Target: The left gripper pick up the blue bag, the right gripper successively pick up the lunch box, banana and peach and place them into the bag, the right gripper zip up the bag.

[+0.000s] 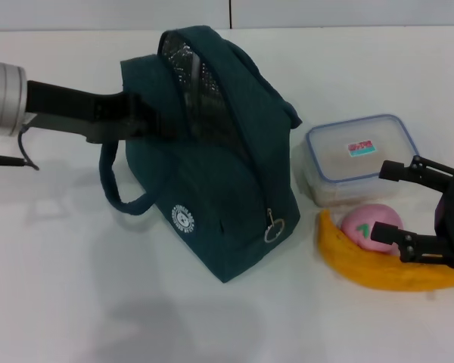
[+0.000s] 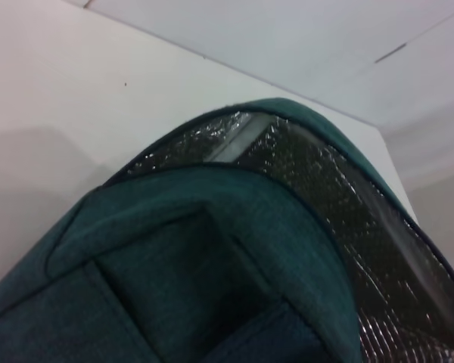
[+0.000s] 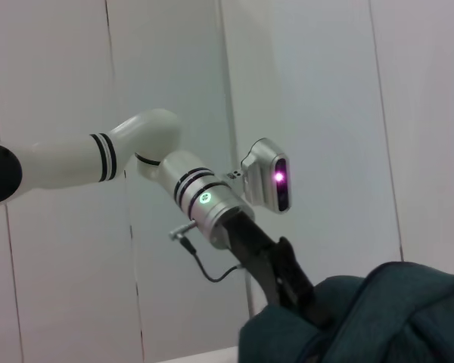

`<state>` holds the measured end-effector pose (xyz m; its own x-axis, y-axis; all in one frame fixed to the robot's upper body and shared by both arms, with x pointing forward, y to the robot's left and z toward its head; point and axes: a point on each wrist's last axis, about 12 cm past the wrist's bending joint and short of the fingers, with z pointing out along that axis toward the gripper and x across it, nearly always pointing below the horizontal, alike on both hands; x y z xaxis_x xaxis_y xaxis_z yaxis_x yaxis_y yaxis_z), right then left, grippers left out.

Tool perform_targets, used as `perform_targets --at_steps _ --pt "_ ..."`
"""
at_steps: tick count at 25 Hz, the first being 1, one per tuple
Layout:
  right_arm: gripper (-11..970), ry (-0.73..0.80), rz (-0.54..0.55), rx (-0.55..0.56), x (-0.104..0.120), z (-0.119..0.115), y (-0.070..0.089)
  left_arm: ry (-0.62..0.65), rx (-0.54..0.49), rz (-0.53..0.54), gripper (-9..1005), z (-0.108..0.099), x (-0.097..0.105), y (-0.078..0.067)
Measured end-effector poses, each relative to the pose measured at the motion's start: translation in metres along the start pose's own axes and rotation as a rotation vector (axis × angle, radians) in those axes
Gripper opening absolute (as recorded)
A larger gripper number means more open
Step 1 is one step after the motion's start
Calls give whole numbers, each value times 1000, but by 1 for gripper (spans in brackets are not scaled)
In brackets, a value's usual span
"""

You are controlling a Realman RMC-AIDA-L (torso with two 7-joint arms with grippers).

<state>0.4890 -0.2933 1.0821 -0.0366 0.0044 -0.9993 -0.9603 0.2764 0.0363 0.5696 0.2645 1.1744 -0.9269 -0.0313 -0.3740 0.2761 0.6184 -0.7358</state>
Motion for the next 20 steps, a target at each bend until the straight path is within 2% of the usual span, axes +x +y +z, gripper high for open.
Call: perform_targets --at_steps 3,8,14,18,20 --pt "857 -13 3 19 0 1 0 23 5 6 98 -3 2 0" --pt "857 -15 53 95 3 2 -8 33 3 9 31 -8 3 2" --pt "857 -68 234 401 11 -4 -37 40 11 5 31 -14 3 3" --pt "856 -104 418 629 19 -23 -55 40 10 7 32 -15 3 4" --pt "856 -115 489 699 24 -34 -58 45 14 4 32 -14 4 6"
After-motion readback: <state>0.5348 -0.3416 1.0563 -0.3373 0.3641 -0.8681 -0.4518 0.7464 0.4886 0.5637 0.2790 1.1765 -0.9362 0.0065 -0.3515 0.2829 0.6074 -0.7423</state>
